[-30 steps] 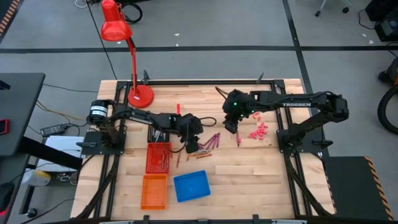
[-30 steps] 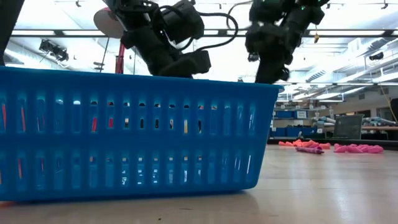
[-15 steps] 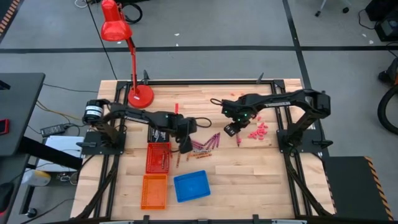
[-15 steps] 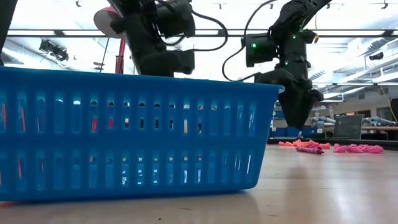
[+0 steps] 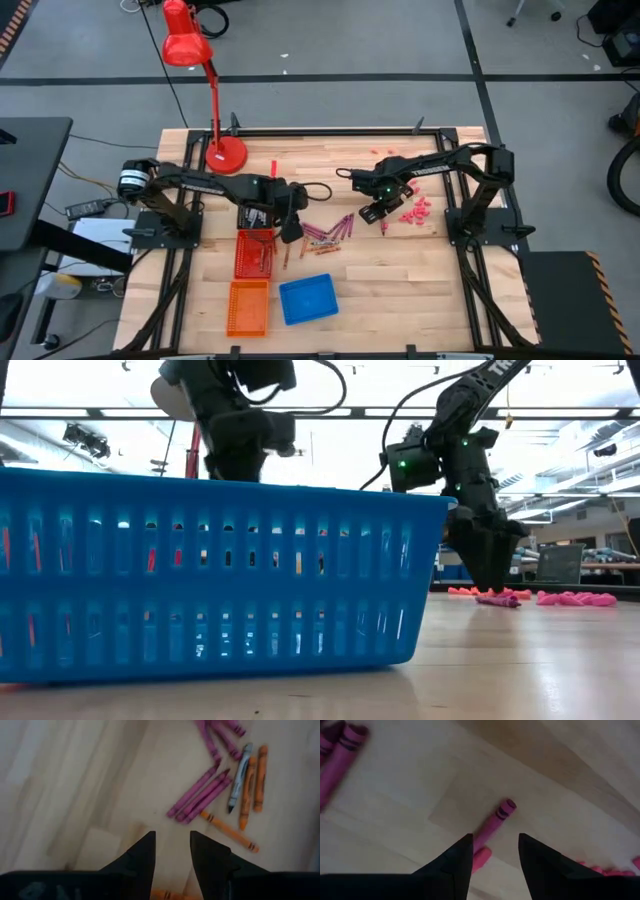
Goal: Sort crayons
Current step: Put the red crayon into the orange bin
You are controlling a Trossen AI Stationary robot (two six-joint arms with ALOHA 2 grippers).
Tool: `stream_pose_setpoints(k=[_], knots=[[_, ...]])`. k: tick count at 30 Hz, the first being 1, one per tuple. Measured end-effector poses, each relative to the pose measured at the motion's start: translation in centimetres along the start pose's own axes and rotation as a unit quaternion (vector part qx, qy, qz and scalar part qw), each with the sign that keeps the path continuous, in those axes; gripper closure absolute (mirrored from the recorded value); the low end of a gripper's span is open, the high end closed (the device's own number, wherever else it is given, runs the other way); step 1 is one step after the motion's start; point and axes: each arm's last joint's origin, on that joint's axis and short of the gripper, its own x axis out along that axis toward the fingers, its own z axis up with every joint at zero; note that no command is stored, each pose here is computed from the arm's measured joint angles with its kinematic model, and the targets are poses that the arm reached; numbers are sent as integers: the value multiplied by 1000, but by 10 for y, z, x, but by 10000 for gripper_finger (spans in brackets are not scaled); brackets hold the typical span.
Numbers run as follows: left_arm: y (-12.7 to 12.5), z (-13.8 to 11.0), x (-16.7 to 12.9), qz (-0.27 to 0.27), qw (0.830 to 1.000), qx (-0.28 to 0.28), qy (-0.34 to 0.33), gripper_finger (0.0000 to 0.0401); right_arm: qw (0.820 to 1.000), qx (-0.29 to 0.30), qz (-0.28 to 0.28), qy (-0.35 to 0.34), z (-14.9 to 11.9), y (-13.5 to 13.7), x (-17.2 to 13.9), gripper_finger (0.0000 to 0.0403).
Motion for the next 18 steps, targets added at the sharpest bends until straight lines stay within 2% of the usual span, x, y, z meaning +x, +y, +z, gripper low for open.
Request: stream_pose_setpoints(k=[6,13,18], knots=[[5,-4,-19,24,1000,9,-11,268,999,9,-19,-34,-1,5,1,241],[9,-11,-36,38,999,1,-8,268,998,40,-11,-45,-3,2,12,241],[9,-14,-45,60,998,31,-16,268,997,36,-22,-60,-9,4,16,242]])
